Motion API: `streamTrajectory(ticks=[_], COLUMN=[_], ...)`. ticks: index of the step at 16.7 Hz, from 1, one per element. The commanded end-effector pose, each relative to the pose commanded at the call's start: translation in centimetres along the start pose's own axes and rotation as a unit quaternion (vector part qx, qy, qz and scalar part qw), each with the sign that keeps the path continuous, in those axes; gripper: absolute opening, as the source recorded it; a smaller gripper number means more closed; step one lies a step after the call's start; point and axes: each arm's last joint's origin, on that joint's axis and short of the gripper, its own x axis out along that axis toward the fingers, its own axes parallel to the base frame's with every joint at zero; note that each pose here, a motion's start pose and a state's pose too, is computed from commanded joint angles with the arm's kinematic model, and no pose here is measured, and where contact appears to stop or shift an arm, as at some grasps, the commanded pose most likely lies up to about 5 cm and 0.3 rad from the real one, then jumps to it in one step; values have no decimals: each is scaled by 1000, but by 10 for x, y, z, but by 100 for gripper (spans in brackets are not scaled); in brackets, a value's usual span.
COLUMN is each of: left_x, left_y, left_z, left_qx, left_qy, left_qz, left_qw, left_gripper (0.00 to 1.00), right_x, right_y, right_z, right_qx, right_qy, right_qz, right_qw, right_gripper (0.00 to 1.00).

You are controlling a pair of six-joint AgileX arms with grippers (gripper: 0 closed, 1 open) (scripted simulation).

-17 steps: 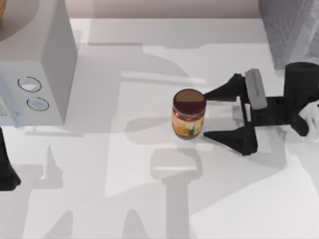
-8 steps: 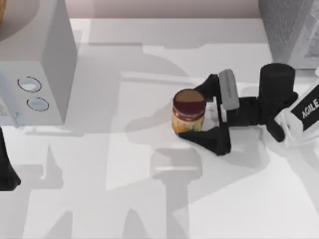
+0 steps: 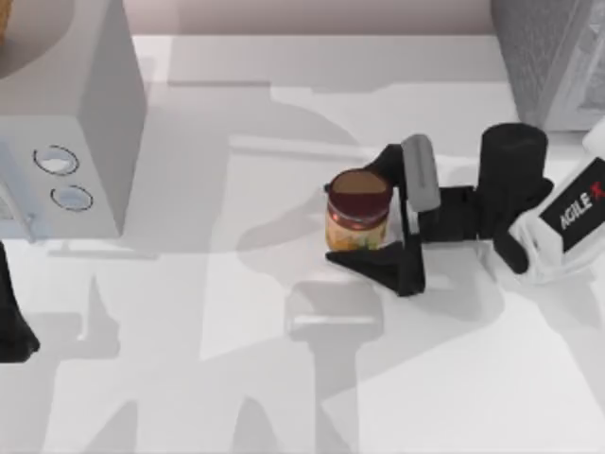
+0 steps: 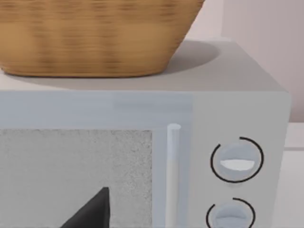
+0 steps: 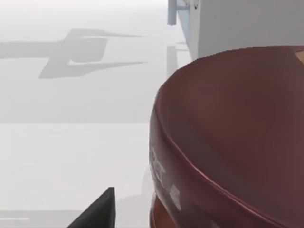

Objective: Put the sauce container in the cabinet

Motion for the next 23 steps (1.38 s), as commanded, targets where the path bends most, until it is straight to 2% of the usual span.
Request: streamTrajectory(ticks=[11,21,23], left_x=[0,0,0], left_y=[0,0,0], left_z=[0,0,0], left_qx=[0,0,0], left_qy=[0,0,0], left_qz=[0,0,0], left_qw=[1000,1000,1000], left_gripper=[100,100,100], right_x=[0,-1,-1], right_y=[0,-1,-4], right_z=[0,1,14], right_qx=[0,0,-3], right_qy=[0,0,-1], right_qz=[0,-2,-2], right_qw=[1000,1000,1000], right_gripper=[2,0,0])
